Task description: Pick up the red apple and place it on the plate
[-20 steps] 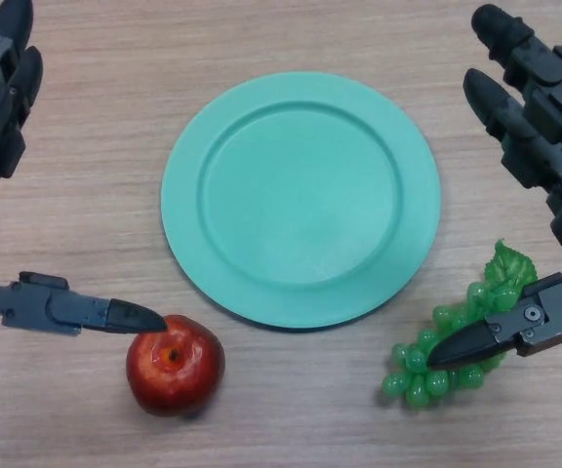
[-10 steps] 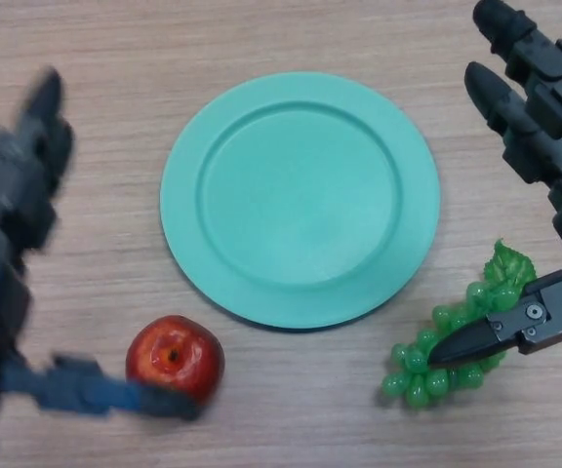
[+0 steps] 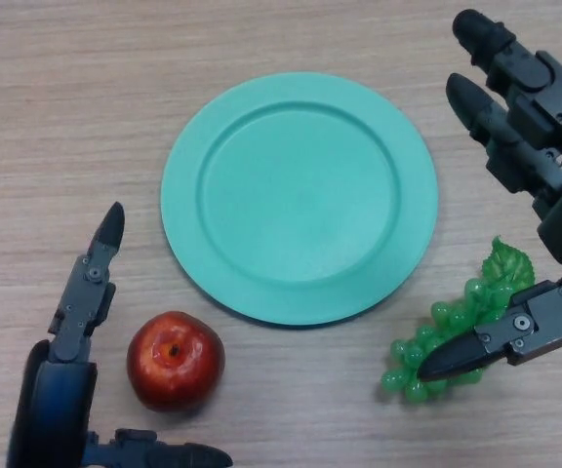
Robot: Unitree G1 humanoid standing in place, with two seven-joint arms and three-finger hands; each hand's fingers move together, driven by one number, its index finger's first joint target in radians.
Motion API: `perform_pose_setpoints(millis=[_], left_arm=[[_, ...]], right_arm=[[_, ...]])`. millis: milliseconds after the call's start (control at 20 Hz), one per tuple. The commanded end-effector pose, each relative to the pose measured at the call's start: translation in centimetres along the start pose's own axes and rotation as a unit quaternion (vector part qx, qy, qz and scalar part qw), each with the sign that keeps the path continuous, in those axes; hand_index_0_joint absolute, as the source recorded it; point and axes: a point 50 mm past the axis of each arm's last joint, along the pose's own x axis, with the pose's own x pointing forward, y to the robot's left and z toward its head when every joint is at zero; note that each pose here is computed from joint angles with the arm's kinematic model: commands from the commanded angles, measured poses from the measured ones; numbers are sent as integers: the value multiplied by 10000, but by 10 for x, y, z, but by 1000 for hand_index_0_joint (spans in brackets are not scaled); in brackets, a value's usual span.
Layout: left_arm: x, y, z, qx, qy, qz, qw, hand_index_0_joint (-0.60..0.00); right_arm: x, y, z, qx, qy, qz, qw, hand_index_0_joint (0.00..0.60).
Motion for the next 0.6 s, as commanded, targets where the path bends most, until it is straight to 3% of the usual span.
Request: perform_pose_setpoints(millis=[50,250,450,550,600], left_arm=[[2,4,11,4,-724,233,9971,0],[0,1,-2,-737,-191,61,9971,0],[1,-1,-8,-903,41,169,9958,0],[1,-2,-9,-924,149,145,9955,-201],[3,-3,-11,-927,332,104,9951,-350]], right_arm=[[-6,-7,30,-458,-959,-237,9941,0],[-8,-9,32,-451,-1022,-329,9932,0],[-9,-10,32,-480,-1012,-368,9930,0],[-9,-11,31,-476,-1010,-371,9931,0],[-9,-11,32,-469,-1004,-377,9931,0]])
